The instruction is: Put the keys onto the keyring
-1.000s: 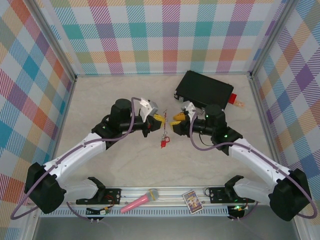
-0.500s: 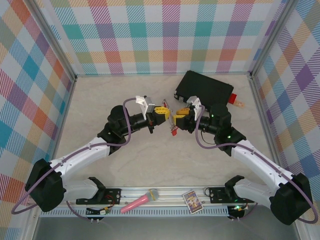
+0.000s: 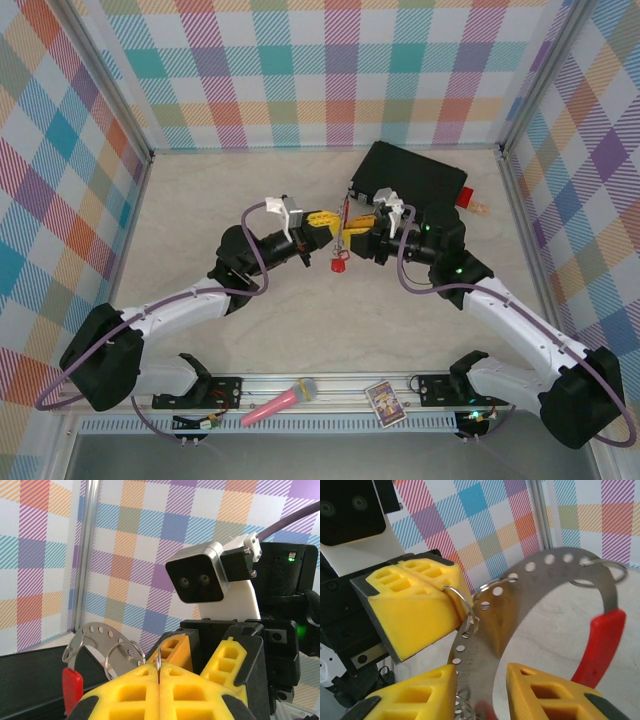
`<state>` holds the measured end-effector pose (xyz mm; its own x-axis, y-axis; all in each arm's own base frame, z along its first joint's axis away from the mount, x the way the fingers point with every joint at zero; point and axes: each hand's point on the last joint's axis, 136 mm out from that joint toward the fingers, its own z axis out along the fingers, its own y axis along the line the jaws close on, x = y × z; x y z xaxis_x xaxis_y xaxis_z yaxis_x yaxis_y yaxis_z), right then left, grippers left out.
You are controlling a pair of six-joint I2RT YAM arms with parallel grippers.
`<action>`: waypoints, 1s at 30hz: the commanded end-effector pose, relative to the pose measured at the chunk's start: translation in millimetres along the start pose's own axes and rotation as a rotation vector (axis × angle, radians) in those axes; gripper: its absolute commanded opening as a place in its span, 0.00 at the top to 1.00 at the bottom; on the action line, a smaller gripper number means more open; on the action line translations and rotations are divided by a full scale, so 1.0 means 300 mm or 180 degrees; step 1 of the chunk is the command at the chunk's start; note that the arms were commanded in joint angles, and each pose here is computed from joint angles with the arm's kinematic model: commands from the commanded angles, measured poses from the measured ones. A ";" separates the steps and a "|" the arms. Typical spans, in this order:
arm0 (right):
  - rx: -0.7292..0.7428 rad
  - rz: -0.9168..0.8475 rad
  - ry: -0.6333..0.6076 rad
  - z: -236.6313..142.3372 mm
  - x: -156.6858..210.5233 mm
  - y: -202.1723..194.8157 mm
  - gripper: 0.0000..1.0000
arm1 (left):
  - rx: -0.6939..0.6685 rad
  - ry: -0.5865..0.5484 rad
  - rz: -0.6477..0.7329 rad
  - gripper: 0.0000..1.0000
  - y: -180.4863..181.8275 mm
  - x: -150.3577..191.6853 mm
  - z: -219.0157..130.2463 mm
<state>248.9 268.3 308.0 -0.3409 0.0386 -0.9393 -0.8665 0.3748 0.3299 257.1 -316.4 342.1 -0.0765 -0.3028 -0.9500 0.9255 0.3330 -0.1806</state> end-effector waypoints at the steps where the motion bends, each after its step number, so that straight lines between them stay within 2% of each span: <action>1: -0.0154 -0.0016 -0.0341 -0.041 -0.118 0.028 0.71 | 0.0120 -0.0372 0.0065 1.00 -0.042 -0.084 -0.009; 5: -0.0457 0.0140 -0.0522 -0.072 -0.177 0.038 0.70 | 0.0138 -0.0420 0.0013 1.00 -0.046 -0.088 -0.015; 9: -0.0814 0.0166 -0.0523 -0.069 -0.207 0.073 0.66 | 0.0158 -0.0461 -0.0074 1.00 -0.045 -0.094 -0.011; 14: -0.1001 0.0194 -0.0452 -0.054 -0.210 0.085 0.64 | 0.0194 -0.0490 -0.0177 1.00 -0.044 -0.097 0.000; 20: -0.1047 0.0197 -0.0384 -0.044 -0.202 0.082 0.71 | 0.0266 -0.0504 -0.0262 1.00 -0.046 -0.095 0.018; 23: -0.1050 0.0213 -0.0355 -0.037 -0.195 0.076 0.78 | 0.0306 -0.0497 -0.0291 1.00 -0.051 -0.094 0.029; 27: -0.1012 0.0216 -0.0321 -0.029 -0.185 0.062 0.78 | 0.0323 -0.0494 -0.0291 1.00 -0.056 -0.098 0.032; 30: -0.0959 0.0224 -0.0286 -0.021 -0.169 0.047 0.73 | 0.0333 -0.0485 -0.0282 1.00 -0.059 -0.104 0.033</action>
<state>250.8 265.1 352.4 -0.4239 0.1450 -0.8940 -0.8955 0.0808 0.4377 260.0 -323.3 341.7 -0.1687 -0.3989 -0.9013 0.9214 0.2610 -0.2880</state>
